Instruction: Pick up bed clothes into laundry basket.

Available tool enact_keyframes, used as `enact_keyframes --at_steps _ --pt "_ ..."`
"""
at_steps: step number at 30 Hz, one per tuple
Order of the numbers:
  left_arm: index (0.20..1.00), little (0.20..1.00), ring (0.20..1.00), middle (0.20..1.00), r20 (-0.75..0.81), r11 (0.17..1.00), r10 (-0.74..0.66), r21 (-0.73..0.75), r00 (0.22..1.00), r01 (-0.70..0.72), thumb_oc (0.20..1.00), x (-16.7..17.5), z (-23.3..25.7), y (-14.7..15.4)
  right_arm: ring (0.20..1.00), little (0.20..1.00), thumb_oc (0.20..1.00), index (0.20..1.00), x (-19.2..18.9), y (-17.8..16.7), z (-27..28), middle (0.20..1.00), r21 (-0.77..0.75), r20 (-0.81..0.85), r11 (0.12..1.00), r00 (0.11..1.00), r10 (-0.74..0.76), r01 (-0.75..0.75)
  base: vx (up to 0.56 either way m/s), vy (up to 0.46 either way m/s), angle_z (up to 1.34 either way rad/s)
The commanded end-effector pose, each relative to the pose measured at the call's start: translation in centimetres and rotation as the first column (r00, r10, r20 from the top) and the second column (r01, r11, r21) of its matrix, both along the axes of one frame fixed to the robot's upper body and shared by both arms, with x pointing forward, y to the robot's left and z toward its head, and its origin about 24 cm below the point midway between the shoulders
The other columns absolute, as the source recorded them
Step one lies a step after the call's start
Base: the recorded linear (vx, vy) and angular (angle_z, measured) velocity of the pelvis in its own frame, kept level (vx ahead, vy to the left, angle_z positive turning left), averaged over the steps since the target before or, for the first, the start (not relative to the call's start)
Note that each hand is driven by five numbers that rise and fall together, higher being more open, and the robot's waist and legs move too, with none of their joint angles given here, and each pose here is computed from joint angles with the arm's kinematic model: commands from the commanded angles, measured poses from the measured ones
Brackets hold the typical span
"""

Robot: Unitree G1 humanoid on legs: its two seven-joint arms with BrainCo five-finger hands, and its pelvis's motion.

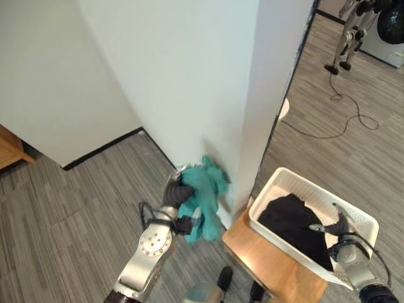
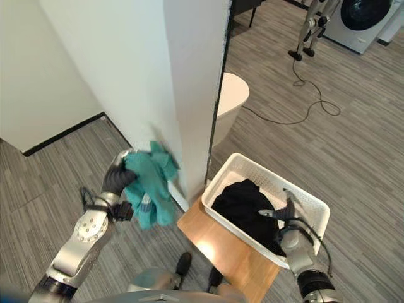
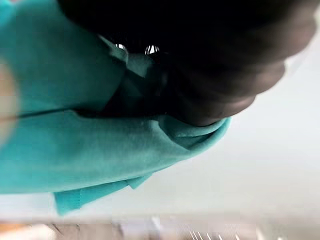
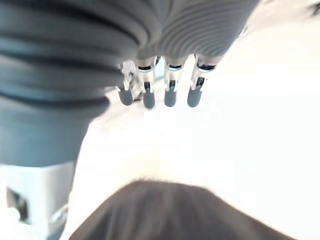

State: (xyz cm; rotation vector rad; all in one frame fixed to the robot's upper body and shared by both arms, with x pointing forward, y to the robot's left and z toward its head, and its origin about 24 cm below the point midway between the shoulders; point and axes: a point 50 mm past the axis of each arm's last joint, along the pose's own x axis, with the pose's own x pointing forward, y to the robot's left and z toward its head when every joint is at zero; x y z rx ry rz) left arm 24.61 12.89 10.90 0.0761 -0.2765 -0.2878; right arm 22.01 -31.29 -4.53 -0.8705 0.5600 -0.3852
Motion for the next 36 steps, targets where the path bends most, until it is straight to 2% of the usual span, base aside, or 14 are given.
enact_keyframes --at_steps 1,4,5,7,10,12,16,20,24,31,32,36 --pt "0.2 0.2 0.2 0.2 0.108 0.987 -0.124 -0.085 0.986 0.134 0.2 0.0 1.9 -1.9 1.0 1.0 1.0 1.0 -1.3 -4.5 1.2 1.0 -0.054 -0.006 0.984 0.985 -0.173 0.172 -0.02 0.002 -0.15" --pt "0.2 0.2 0.2 0.2 0.124 0.975 -0.188 -0.097 0.974 0.2 0.2 -0.1 2.6 -2.4 1.0 1.0 1.0 1.0 -4.5 -7.3 0.0 1.0 -0.065 -0.124 0.947 0.939 -0.32 0.314 -0.01 -0.003 -0.11" --pt "0.2 0.2 0.2 0.2 0.124 0.975 -0.188 -0.097 0.974 0.2 0.2 -0.1 2.6 -2.4 1.0 1.0 1.0 1.0 -4.5 -7.3 0.0 1.0 -0.065 -0.124 0.947 0.939 -0.32 0.314 0.0 -0.002 0.04" --pt "0.2 0.2 0.2 0.2 0.164 0.962 -0.227 -0.118 0.96 0.247 0.2 -0.5 3.7 -2.4 1.0 1.0 1.0 1.0 -7.2 -8.9 -0.5 1.0 -0.082 -0.205 0.914 0.891 -0.405 0.397 0.0 -0.002 0.02" --pt "0.2 0.2 0.2 0.2 0.203 0.938 -0.265 -0.173 0.943 0.301 0.2 -1.1 4.8 -2.3 1.0 1.0 1.0 1.0 -8.4 -9.5 -0.8 1.0 -0.11 -0.26 0.909 0.871 -0.418 0.403 -0.02 -0.005 0.05" --pt "0.2 0.2 0.2 0.2 0.25 0.886 -0.317 -0.265 0.915 0.38 0.2 -1.5 6.3 -2.6 1.0 1.0 1.0 1.0 -9.6 -9.6 -1.3 1.0 -0.122 -0.315 0.908 0.852 -0.419 0.402 -0.05 -0.025 0.07" --pt "0.2 0.2 0.2 0.2 0.324 0.871 -0.305 -0.285 0.896 0.4 0.2 -1.4 8.1 -2.4 1.0 1.0 1.0 1.0 -10.4 -9.1 -2.2 1.0 -0.111 -0.371 0.909 0.832 -0.413 0.401 -0.07 -0.023 0.1" --pt "0.2 0.2 0.2 0.2 0.362 0.813 -0.352 -0.338 0.863 0.474 0.2 -2.0 9.3 -1.9 1.0 1.0 1.0 1.0 -10.9 -8.6 -2.9 1.0 -0.102 -0.424 0.917 0.817 -0.391 0.386 -0.09 -0.025 0.05" --pt "0.2 0.2 0.2 0.2 0.365 0.769 -0.374 -0.393 0.853 0.505 0.2 -2.3 9.5 -1.8 1.0 1.0 1.0 1.0 -11.0 -7.2 -4.0 1.0 -0.095 -0.492 0.94 0.805 -0.33 0.327 -0.1 -0.039 0.08" --pt "0.2 0.2 0.2 0.2 0.37 0.792 -0.378 -0.345 0.849 0.503 0.2 -1.1 9.8 -4.5 1.0 1.0 1.0 1.0 -8.4 -3.0 -5.9 1.0 -0.016 -0.509 0.982 0.844 -0.17 0.188 -0.01 -0.008 0.0" --pt "0.2 0.2 0.2 0.2 0.353 0.803 -0.359 -0.355 0.864 0.478 0.2 -0.4 9.5 -5.4 1.0 1.0 1.0 1.0 -7.7 -1.3 -6.5 1.0 0.005 -0.513 0.992 0.852 -0.106 0.126 0.02 -0.009 -0.16" --pt "0.2 0.2 0.2 0.2 0.322 0.829 -0.356 -0.324 0.877 0.456 0.2 0.8 9.1 -7.7 1.0 1.0 1.0 1.0 -7.7 1.3 -7.7 1.0 0.038 -0.53 0.998 0.848 -0.019 0.046 0.03 -0.018 -0.17"
